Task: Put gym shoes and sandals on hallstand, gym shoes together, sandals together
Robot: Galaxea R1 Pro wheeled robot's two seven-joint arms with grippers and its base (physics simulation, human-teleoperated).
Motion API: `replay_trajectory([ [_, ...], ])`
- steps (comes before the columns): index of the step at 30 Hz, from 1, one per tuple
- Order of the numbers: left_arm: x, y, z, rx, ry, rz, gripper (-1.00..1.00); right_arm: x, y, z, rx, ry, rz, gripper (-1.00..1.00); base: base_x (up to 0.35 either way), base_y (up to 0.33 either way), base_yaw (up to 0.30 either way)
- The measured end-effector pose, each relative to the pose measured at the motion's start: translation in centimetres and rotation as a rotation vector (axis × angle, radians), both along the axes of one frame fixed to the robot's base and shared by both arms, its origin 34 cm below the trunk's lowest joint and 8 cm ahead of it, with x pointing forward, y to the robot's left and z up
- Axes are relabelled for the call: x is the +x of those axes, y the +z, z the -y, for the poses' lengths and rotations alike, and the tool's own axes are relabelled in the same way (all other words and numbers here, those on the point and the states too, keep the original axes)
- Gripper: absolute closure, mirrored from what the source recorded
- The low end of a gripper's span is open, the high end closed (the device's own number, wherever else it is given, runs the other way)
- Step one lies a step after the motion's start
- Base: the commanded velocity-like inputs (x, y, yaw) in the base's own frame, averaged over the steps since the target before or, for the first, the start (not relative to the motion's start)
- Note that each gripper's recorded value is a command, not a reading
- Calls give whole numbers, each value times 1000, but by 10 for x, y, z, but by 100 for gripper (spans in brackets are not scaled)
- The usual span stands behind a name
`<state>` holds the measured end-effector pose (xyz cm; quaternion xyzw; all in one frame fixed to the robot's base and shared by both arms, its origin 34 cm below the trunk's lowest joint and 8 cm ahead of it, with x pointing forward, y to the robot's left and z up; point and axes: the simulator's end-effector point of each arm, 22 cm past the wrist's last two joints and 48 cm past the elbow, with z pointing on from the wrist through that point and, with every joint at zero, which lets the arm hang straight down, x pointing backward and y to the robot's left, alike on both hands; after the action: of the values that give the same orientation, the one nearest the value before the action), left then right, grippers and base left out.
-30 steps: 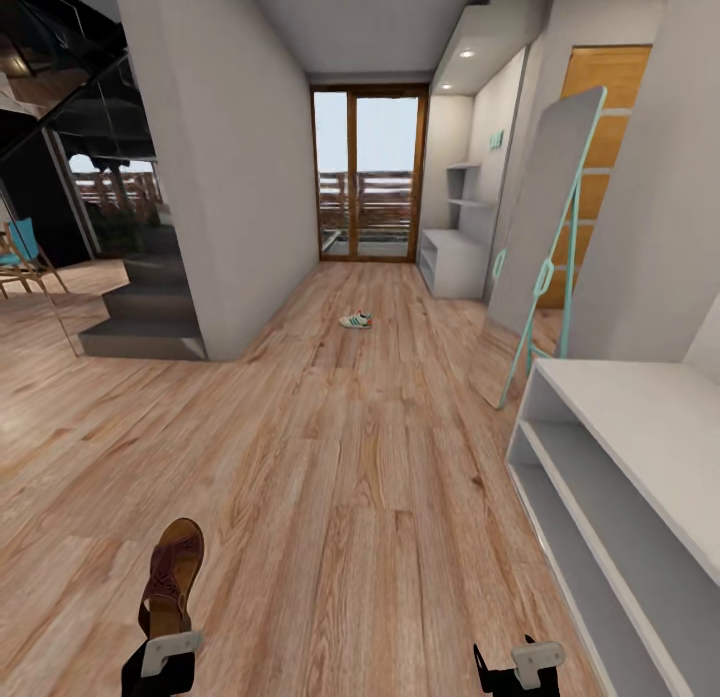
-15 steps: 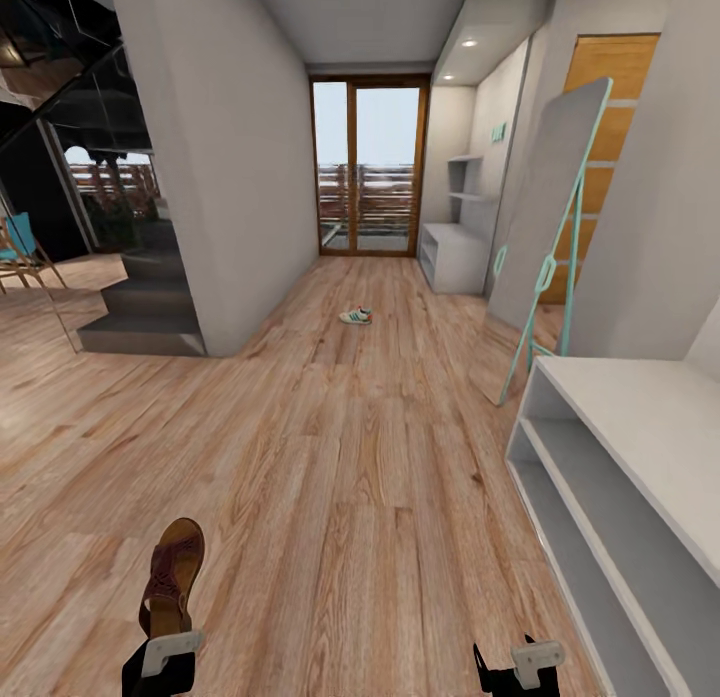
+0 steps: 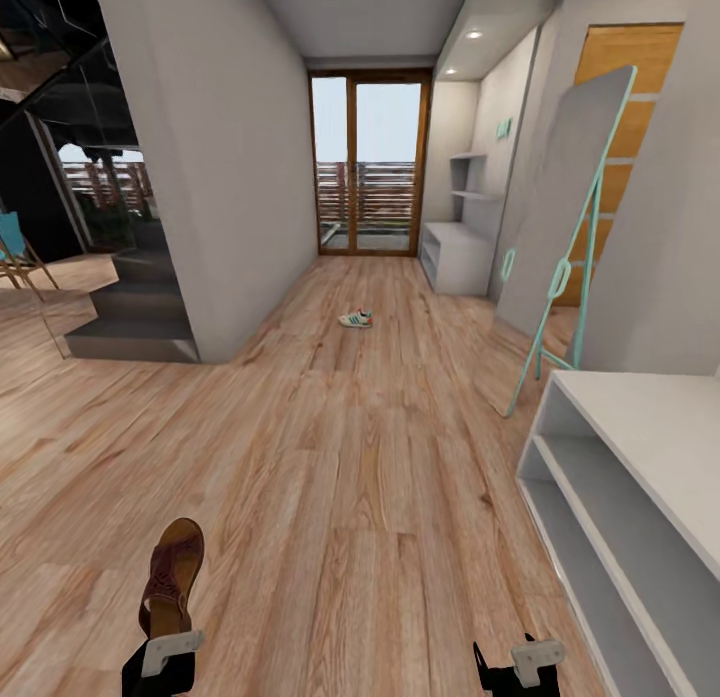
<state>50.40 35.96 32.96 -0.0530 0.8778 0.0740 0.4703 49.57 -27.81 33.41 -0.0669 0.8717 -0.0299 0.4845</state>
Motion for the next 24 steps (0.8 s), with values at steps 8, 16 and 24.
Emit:
replay_trajectory([
  [8, 0, 0, 0, 0, 1, -1, 100, -1, -1, 0, 0, 0, -3, -100, 337, 0, 0],
  [16, 0, 0, -1, 1, 0, -1, 100, -2, -2, 0, 0, 1, -6, -100, 338, 0, 0],
  [24, -1, 0, -1, 1, 0, -2, 100, -2, -2, 0, 0, 1, -5, -100, 338, 0, 0],
])
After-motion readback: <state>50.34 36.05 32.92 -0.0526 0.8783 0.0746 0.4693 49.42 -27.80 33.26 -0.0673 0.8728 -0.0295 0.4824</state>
